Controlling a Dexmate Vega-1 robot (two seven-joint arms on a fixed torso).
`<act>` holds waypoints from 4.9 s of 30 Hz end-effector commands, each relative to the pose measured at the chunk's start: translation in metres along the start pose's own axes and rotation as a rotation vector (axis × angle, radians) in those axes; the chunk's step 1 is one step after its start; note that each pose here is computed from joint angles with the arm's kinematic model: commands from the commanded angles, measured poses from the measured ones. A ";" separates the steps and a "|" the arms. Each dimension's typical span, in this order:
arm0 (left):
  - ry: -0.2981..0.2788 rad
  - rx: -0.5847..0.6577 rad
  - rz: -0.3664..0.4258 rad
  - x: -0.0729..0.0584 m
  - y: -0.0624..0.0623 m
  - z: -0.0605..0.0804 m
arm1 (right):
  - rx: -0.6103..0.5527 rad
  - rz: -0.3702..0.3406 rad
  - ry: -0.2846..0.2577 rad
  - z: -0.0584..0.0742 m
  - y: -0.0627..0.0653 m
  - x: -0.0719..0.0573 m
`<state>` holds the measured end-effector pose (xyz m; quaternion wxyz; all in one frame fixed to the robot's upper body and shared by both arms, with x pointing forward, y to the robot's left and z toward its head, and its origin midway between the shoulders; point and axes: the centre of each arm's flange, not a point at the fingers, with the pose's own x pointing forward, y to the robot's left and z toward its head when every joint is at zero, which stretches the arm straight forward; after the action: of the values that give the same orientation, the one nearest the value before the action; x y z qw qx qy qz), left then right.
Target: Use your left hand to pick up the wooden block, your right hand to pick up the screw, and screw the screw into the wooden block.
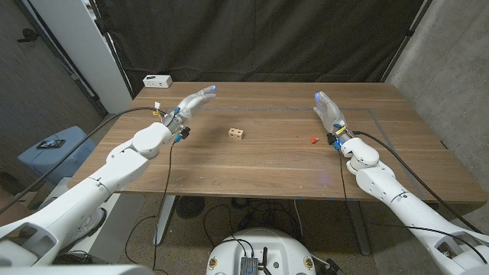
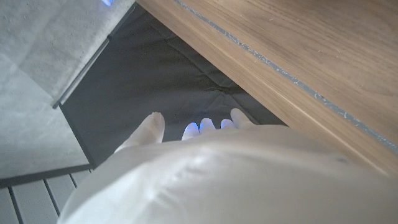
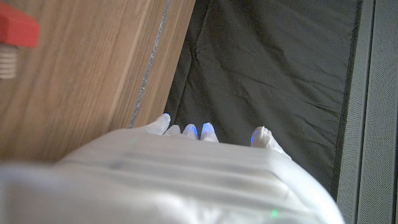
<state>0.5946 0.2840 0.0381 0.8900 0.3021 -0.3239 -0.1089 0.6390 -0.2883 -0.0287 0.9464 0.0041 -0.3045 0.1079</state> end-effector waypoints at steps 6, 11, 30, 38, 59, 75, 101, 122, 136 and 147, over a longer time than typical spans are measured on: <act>0.033 0.344 -0.101 0.001 0.004 0.039 | 0.016 -0.015 -0.003 -0.001 -0.009 -0.014; 0.041 0.426 -0.132 0.001 0.008 0.050 | 0.017 -0.018 -0.004 -0.001 -0.011 -0.016; 0.093 0.877 -0.183 0.010 -0.010 0.095 | 0.026 -0.026 0.003 -0.004 -0.012 -0.020; 0.074 1.022 -0.149 0.015 -0.025 0.112 | 0.027 -0.034 0.007 -0.004 -0.015 -0.021; 0.163 1.269 -0.185 0.031 -0.060 0.119 | 0.039 -0.053 0.020 -0.009 -0.023 -0.021; 0.227 1.349 -0.249 0.047 -0.079 0.114 | 0.048 -0.060 0.025 -0.014 -0.024 -0.018; 0.244 1.333 -0.331 0.050 -0.095 0.089 | 0.049 -0.062 0.033 -0.017 -0.018 -0.018; 0.235 1.315 -0.261 0.039 -0.098 0.064 | 0.046 -0.076 0.044 -0.020 -0.016 -0.024; 0.224 1.319 -0.220 0.039 -0.098 0.048 | 0.041 -0.084 0.052 -0.022 -0.013 -0.026; 0.198 1.309 -0.225 0.044 -0.101 0.039 | 0.042 -0.090 0.055 -0.024 -0.013 -0.026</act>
<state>0.5956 0.1679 0.0279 0.5317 0.8222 -0.1971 0.0494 0.6344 -0.3059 -0.0606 0.9573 0.0340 -0.2774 0.0737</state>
